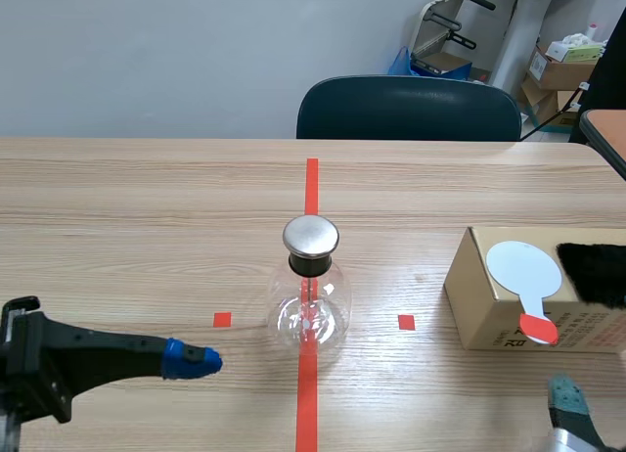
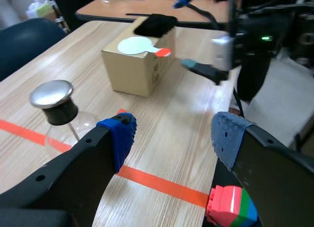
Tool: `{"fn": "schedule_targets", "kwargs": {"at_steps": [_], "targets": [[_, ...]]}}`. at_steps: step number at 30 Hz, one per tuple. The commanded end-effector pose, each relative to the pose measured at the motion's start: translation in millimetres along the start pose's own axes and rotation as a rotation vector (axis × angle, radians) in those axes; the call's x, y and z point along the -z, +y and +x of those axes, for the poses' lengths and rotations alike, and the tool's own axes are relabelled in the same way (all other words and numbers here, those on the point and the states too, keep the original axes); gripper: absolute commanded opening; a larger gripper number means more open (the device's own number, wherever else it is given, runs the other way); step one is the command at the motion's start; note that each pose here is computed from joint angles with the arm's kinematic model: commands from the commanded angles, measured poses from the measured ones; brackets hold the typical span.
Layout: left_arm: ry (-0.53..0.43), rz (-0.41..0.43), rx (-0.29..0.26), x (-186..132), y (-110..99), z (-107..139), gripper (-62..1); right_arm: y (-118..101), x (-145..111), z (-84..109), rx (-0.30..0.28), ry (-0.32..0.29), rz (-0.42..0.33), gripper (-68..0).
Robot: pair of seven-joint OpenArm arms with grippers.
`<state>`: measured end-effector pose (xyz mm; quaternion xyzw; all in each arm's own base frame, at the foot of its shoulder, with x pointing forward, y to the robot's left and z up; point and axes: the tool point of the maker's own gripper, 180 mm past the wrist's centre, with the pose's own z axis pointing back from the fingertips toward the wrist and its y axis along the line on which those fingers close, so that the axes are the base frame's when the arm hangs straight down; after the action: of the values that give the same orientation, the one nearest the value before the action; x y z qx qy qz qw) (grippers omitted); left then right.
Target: Do the electroscope experiment
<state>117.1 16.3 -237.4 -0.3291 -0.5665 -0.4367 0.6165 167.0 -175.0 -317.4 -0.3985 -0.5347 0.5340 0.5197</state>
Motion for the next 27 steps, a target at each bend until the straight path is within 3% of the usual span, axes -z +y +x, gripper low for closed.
{"fn": "schedule_targets", "kwargs": {"at_steps": [1,6,14,20,25,27], "targets": [[-0.029,0.03,-0.006,6.1,5.4,7.2,-25.3,-23.0,-2.9,0.0,-0.004,-0.022,-0.07,0.4],[-0.024,0.133,-0.014,16.8,28.4,7.6,-25.3,-48.1,-6.8,2.1,0.158,-0.054,-0.039,0.4],[-0.05,0.319,0.002,24.5,72.6,17.0,-25.3,-84.3,32.5,20.3,0.567,-0.114,0.081,0.4],[-0.074,0.468,0.034,16.9,106.5,25.5,-25.3,-114.1,57.4,50.7,0.844,-0.234,0.139,0.4],[-0.027,0.598,0.039,5.1,136.3,21.1,-25.3,-125.1,65.4,76.1,1.026,-0.356,0.242,0.4],[-0.003,0.646,0.035,-1.0,147.7,18.2,-25.3,-128.0,66.0,85.1,1.07,-0.398,0.276,0.4]]}}
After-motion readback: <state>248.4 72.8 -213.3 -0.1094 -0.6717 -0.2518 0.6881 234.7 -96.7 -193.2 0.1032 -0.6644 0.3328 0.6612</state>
